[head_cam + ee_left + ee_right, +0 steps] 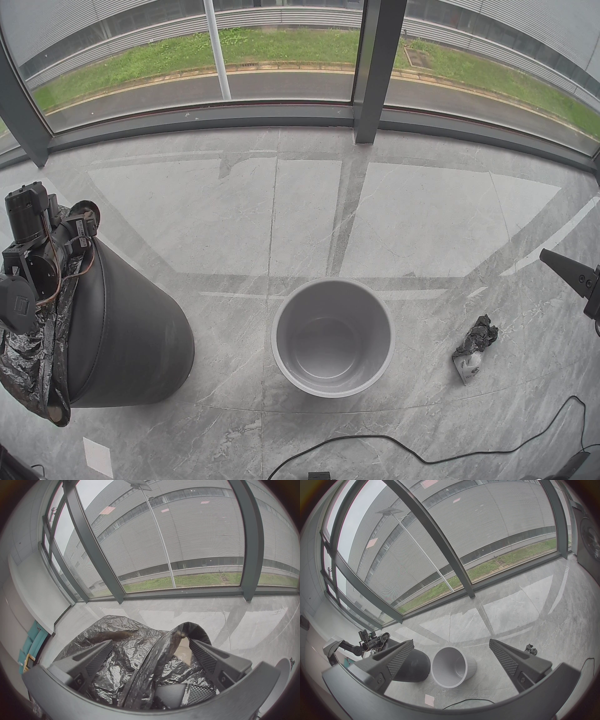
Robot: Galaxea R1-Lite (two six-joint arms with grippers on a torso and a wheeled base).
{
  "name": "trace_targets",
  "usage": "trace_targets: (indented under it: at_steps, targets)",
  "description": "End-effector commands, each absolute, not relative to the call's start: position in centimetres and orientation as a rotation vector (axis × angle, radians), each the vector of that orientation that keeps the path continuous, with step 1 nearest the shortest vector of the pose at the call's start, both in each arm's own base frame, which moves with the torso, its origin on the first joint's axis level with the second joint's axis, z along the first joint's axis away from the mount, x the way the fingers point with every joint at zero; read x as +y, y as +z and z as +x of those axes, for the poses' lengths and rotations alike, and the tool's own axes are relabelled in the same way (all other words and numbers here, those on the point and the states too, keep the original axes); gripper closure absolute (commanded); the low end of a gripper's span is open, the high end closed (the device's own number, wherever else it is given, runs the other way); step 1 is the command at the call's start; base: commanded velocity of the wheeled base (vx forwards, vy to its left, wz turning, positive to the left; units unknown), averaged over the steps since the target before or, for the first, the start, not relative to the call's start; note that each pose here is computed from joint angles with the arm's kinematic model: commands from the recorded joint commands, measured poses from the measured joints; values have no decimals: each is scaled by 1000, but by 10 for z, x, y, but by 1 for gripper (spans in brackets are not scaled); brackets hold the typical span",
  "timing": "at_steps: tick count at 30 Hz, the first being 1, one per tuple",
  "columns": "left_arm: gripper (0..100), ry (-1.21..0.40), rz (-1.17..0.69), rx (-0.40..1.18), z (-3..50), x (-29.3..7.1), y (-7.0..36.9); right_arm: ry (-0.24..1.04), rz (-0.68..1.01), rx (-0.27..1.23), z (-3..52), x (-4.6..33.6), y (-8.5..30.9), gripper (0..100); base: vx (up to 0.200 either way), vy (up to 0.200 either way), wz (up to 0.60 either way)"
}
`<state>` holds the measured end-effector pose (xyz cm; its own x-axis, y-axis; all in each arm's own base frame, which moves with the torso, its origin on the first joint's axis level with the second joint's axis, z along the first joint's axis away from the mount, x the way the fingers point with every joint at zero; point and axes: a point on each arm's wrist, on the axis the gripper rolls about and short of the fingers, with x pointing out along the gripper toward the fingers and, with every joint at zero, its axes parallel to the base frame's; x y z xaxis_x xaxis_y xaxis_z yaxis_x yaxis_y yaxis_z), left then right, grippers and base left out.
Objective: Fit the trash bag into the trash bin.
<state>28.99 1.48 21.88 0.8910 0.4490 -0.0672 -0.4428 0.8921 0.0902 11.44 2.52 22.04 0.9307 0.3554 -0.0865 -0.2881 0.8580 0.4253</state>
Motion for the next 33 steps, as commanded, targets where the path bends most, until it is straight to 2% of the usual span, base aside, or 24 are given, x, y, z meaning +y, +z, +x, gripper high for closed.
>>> trace_targets:
  at_steps: [1, 2, 17, 19, 21, 24, 26, 27, 33]
  targets:
    - [0, 467, 72, 82, 290, 16, 220, 340, 420, 169, 115, 25, 220, 0, 0, 0, 0]
    - [100, 466, 70, 77, 291, 15, 221, 339, 420, 170, 115, 25, 219, 0, 0, 0, 0]
    - [100, 466, 54, 39, 291, 16, 226, 341, 418, 170, 115, 26, 219, 0, 0, 0, 0]
    - [100, 466, 2, -18, 293, 14, 236, 342, 418, 171, 115, 26, 219, 0, 0, 0, 0]
    - [100, 460, -176, -97, 296, 12, 252, 345, 420, 171, 114, 26, 219, 0, 0, 0, 0]
    - [100, 431, -324, -74, 288, 4, 269, 375, 419, 181, 112, 29, 217, 0, 0, 0, 0]
    - [100, 378, -427, -33, 281, -7, 277, 411, 417, 195, 109, 32, 214, 0, 0, 0, 0]
    - [100, 292, -494, -5, 276, -19, 284, 441, 413, 212, 107, 36, 211, 0, 0, 0, 0]
    - [100, -72, -607, 130, 240, -70, 295, 562, 403, 242, 101, 49, 202, 0, 0, 0, 0]
